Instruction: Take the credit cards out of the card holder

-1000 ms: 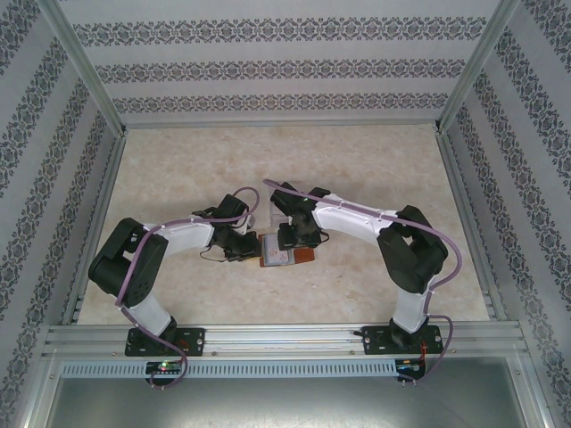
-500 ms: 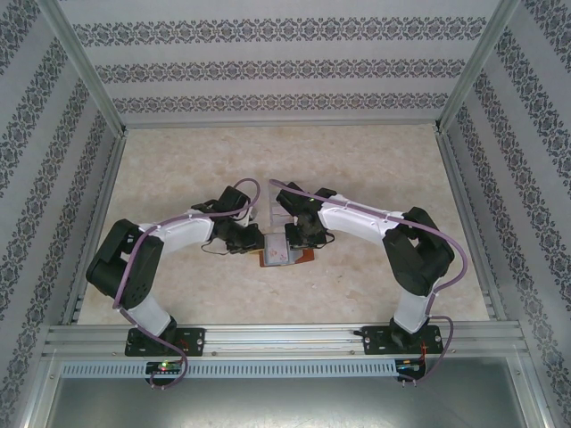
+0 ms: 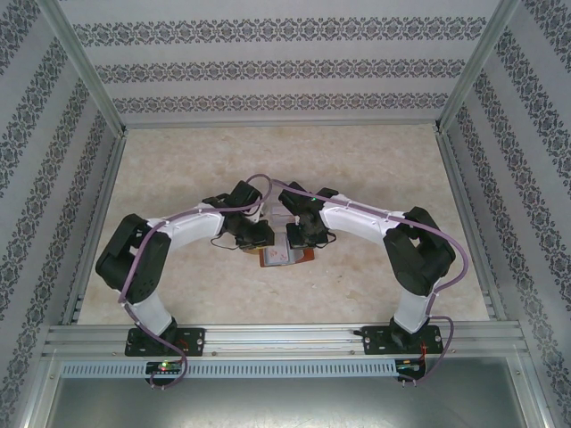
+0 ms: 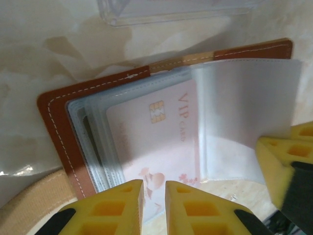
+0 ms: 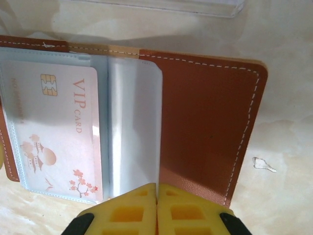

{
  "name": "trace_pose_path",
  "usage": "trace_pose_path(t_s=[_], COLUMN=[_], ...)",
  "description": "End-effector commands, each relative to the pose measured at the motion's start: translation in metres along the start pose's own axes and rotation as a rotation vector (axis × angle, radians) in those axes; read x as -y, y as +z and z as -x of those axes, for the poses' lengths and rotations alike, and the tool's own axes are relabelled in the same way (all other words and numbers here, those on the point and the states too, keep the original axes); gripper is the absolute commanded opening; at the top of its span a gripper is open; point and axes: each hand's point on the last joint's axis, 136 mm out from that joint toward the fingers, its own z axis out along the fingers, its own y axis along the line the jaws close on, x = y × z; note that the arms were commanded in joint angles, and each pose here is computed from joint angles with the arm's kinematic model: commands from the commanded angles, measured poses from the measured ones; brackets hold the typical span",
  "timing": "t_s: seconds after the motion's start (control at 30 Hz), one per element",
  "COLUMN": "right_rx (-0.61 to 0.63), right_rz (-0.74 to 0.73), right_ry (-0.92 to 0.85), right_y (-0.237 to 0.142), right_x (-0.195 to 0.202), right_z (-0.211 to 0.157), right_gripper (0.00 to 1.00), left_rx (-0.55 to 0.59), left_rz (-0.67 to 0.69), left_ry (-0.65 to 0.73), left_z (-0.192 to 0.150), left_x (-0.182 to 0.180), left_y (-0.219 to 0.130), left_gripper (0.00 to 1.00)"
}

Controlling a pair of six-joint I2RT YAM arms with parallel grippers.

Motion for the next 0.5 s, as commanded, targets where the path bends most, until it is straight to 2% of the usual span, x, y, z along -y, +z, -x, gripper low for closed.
trace_pose_path(t_s=[0.0, 0.17, 0.47], right_rx=[-0.006, -0.014, -0.029], right_rz=[-0.032, -0.08, -0.175], right_ry=[-0.005, -0.01, -0.022], right_y=[0.003, 0.007, 0.012], right_x=[0.011, 0.021, 0.04], right_z=[-0.002, -0.006, -0.013], right_gripper=[0.07, 0.11, 0.28], left_rx=[-0.039, -0.061, -0.077], left_rz=[0.1, 0.143, 0.145], left_ry=[0.025, 0.017, 0.002], left_z=[-0.007, -0.012, -0.017], left_x=[-0.014, -0.027, -0.031], left_y=[0.007, 0.015, 0.019], left_gripper=[0.19, 0.19, 0.19])
